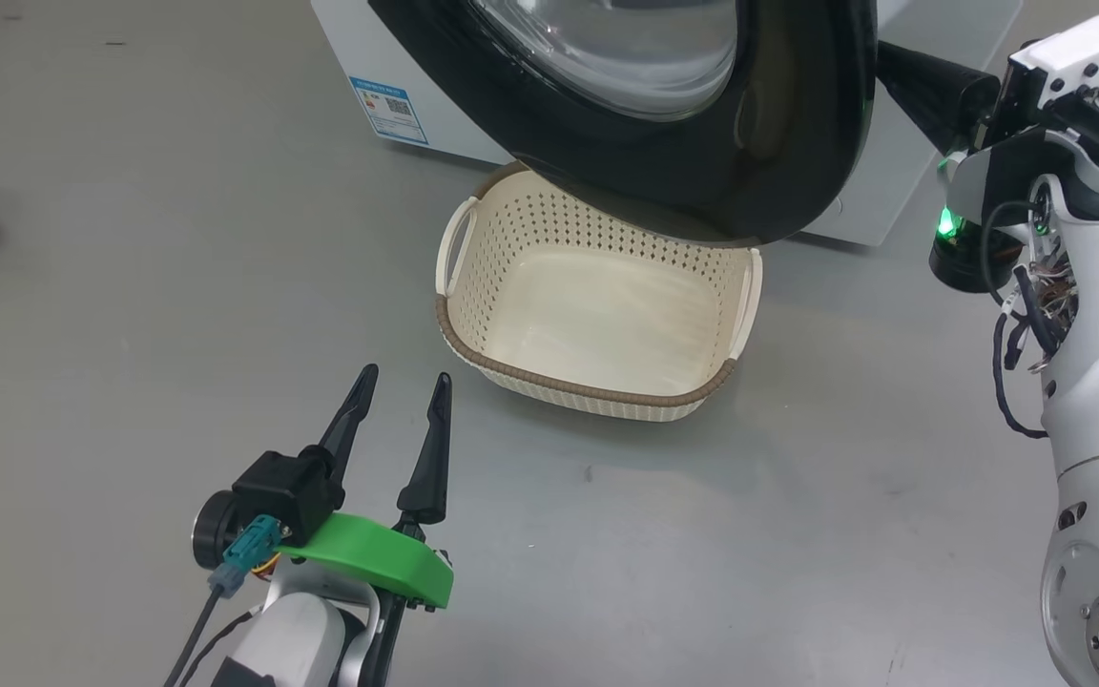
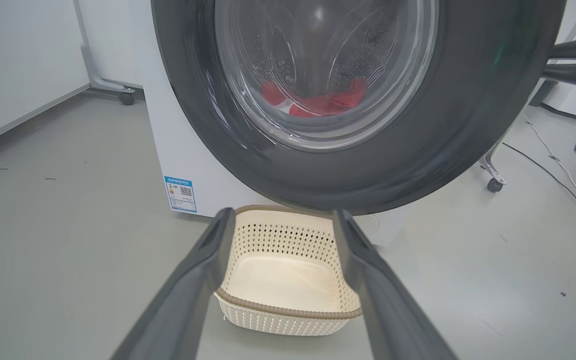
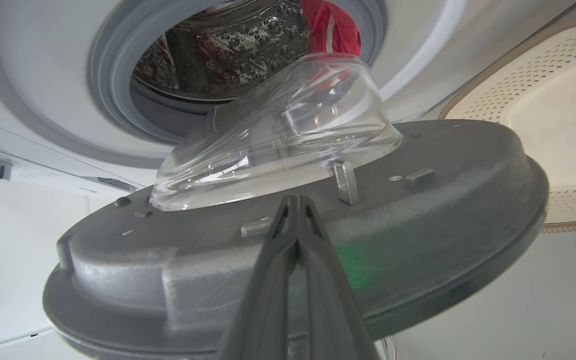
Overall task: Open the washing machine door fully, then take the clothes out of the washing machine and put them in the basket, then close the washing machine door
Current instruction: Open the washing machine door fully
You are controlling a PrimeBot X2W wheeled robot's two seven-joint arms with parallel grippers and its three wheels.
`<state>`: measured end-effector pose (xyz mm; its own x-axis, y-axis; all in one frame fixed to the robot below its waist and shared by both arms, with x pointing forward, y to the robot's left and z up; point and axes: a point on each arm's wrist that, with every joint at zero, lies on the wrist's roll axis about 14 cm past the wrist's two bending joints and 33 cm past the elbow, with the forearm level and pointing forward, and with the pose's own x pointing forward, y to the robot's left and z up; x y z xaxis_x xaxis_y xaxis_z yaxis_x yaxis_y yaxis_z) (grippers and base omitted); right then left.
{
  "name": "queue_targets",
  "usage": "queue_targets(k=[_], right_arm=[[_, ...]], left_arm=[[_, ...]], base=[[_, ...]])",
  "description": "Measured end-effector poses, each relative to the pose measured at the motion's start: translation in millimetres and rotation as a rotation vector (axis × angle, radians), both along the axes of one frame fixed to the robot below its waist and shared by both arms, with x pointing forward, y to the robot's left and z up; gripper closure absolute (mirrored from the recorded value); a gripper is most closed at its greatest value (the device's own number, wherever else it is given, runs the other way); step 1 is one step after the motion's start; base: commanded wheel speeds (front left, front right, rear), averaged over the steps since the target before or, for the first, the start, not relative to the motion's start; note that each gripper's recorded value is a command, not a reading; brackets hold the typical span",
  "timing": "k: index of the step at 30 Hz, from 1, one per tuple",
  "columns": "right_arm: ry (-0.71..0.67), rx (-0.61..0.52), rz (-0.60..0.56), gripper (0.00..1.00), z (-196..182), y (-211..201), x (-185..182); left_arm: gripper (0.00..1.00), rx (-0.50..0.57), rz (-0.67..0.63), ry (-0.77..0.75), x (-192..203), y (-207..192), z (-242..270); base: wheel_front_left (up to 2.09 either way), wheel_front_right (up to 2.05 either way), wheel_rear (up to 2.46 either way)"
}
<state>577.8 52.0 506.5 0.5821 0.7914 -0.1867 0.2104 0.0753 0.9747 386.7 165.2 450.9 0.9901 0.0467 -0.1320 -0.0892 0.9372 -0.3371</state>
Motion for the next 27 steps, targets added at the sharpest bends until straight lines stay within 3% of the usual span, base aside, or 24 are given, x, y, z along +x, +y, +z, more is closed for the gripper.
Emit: queue_targets(k=[11, 27], right_arm=[[0.020, 0.016, 0.044, 1.00, 3.9, 3.8, -17.5], [0.057, 0.062, 0.219, 1.00, 4.8, 34.2, -59.4]], left_arm=[[0.00, 0.004, -0.011, -0.013, -6.2, -4.2, 4.7], [0.00, 0.019, -0.020, -0.038, -9.4, -6.2, 13.0]], base=[[0.00, 0.00, 0.00], [0.00, 0.00, 0.00]])
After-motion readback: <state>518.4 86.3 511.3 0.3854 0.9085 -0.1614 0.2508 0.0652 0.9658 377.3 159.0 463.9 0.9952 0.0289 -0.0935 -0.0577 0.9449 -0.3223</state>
